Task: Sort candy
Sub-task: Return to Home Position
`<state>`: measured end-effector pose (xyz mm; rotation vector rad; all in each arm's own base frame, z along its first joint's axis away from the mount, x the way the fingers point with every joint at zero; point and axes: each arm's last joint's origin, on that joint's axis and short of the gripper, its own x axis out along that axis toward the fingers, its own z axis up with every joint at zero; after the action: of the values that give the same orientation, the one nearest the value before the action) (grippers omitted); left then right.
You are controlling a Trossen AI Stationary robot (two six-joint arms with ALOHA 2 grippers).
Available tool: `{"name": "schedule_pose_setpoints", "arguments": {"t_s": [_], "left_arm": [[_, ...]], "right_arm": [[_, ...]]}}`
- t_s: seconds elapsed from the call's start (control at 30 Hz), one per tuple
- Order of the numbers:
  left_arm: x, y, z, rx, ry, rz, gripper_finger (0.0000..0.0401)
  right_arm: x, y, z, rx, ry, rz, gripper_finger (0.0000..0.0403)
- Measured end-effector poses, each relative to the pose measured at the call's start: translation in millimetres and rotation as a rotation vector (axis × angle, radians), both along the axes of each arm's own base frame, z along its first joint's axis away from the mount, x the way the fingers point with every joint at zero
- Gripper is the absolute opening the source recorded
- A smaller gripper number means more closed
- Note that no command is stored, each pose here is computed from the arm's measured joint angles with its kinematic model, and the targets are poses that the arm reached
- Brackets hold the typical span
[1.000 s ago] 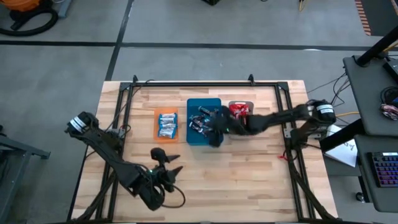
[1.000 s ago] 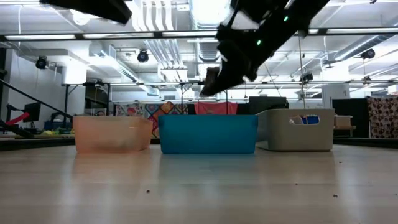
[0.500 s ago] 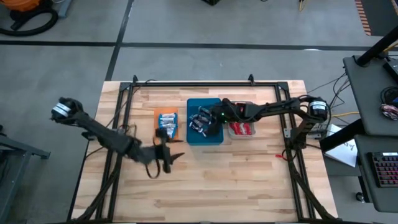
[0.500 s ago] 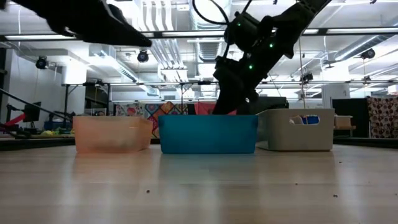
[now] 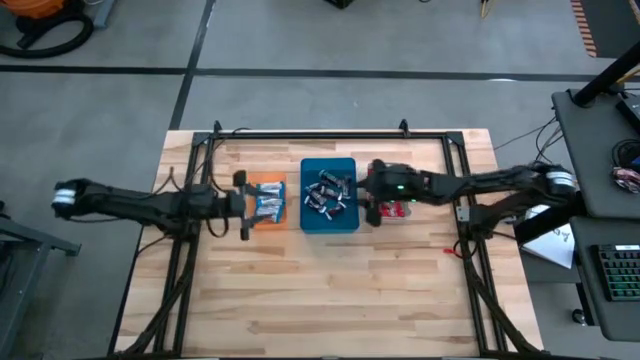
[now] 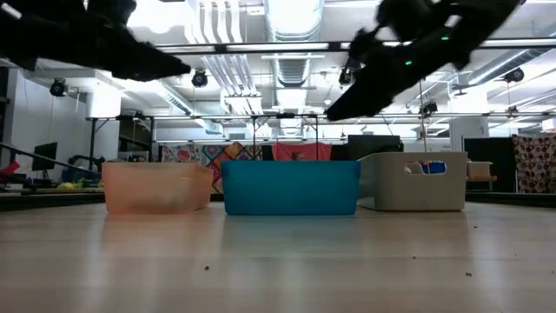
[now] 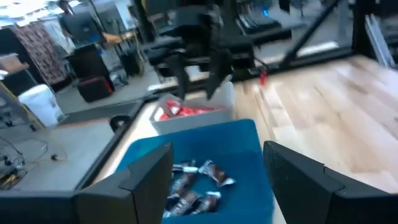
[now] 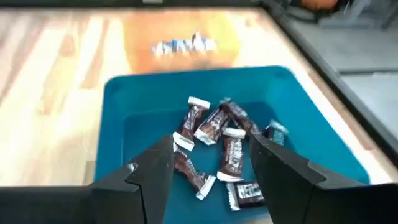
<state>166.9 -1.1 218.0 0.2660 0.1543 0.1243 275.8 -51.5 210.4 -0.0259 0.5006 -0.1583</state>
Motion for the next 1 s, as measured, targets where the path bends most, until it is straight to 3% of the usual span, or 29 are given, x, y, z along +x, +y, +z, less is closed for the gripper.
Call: {"name": "schedule_pose_setpoints", "arguments": {"t_s": [0.23,0.47,0.63,0.87,0.93,1.0], "left_arm": [[-22.7,22.7,-6.9,-0.108,-0.096,0.026,0.0232],[-34.1,23.3,-12.5,-0.106,-0.213,0.012,0.0232],[-43.1,21.8,-35.7,-0.189,-0.286,0.009,0.0232],[-43.6,19.7,-37.1,-0.224,-0.272,-0.04,0.0232],[-43.4,20.8,-39.9,-0.234,-0.249,-0.001,0.0232],[-43.0,23.3,-44.6,-0.317,-0.226,0.09,0.0232]], "right_arm": [[-55.5,9.7,3.8,-0.035,-0.156,-0.005,0.0203],[-100.1,19.1,-9.6,-0.039,-0.256,0.023,0.0203],[-125.1,26.0,-22.3,-0.047,-0.388,0.093,0.0203],[-151.4,32.6,-33.3,-0.1,-0.509,0.16,0.0203],[-158.5,34.2,-31.4,-0.122,-0.566,0.169,0.0203],[-164.2,35.2,-30.0,-0.133,-0.587,0.169,0.0203]]}}
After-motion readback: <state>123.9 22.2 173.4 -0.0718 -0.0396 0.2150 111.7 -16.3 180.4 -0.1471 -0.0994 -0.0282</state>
